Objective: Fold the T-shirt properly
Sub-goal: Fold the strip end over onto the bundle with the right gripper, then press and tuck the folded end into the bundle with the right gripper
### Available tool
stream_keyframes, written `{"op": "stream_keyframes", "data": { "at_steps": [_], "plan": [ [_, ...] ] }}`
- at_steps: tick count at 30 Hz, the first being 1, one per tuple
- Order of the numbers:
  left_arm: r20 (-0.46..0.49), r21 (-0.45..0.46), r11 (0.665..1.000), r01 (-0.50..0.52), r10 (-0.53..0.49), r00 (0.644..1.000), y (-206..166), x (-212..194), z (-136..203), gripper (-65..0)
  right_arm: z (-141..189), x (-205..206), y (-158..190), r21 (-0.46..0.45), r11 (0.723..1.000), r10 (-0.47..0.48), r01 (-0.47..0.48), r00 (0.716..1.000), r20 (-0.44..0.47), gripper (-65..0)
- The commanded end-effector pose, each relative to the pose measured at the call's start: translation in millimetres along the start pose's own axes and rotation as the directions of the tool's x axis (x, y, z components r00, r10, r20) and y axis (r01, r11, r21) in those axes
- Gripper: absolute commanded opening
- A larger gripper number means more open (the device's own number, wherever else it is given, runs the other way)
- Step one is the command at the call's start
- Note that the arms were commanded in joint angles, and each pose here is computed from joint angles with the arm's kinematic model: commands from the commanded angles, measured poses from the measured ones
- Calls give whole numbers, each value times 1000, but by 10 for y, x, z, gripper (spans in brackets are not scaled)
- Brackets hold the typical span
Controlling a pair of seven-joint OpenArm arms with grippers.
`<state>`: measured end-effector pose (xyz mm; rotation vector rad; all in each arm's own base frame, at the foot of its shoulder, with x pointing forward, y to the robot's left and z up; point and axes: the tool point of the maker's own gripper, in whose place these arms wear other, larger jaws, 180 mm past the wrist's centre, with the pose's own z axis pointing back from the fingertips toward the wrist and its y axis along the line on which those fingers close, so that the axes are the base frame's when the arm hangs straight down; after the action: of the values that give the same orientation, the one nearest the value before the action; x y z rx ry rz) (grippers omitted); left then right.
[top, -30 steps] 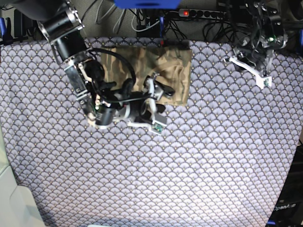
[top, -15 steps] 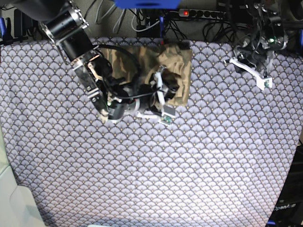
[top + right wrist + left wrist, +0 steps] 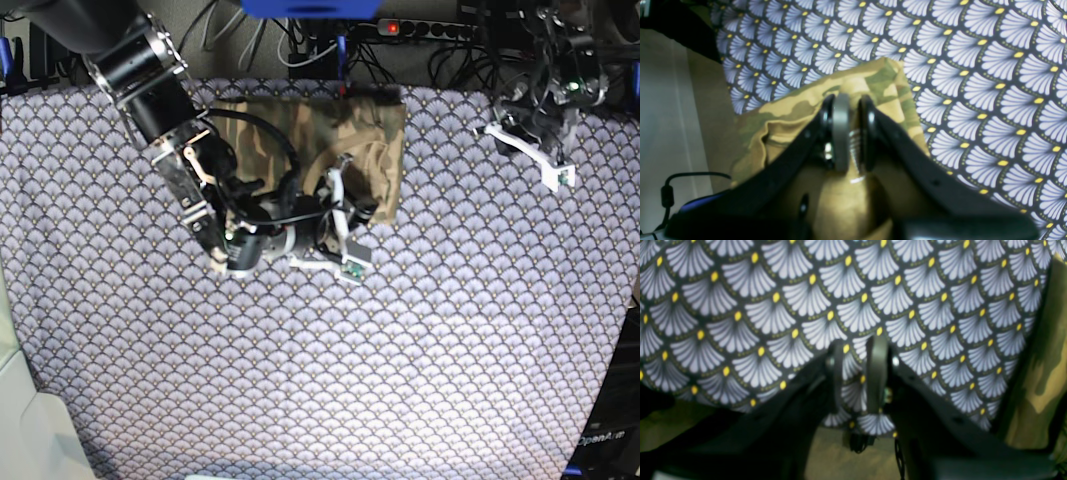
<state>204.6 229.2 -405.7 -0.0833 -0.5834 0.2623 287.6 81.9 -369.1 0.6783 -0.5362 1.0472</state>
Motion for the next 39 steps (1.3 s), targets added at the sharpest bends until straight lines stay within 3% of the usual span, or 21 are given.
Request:
{"op": "stream_keyframes", "data": {
  "at_steps": [1, 7, 10, 15, 39],
  "plan": [
    [30, -2, 1000, 8, -8, 1000, 3, 87, 29, -529, 65, 212, -31, -3, 1000, 26, -25, 998, 57, -603],
    [44, -7, 1000, 9, -9, 999, -20, 152, 21, -529, 59, 204, -26, -2, 1000, 21, -21, 998, 63, -501],
    [44, -9, 1000, 10, -10, 999, -30, 162, 18, -529, 59, 206, -26, -2, 1000, 21, -21, 998, 64, -534],
    [45, -9, 1000, 10, -10, 999, -30, 165, 18, -529, 67, 223, -37, -5, 1000, 25, -25, 998, 66, -645],
    [48, -7, 1000, 8, -8, 999, -21, 171, 20, -529, 87, 518, -40, -10, 998, 59, -59, 991, 123, -650]
  ]
}}
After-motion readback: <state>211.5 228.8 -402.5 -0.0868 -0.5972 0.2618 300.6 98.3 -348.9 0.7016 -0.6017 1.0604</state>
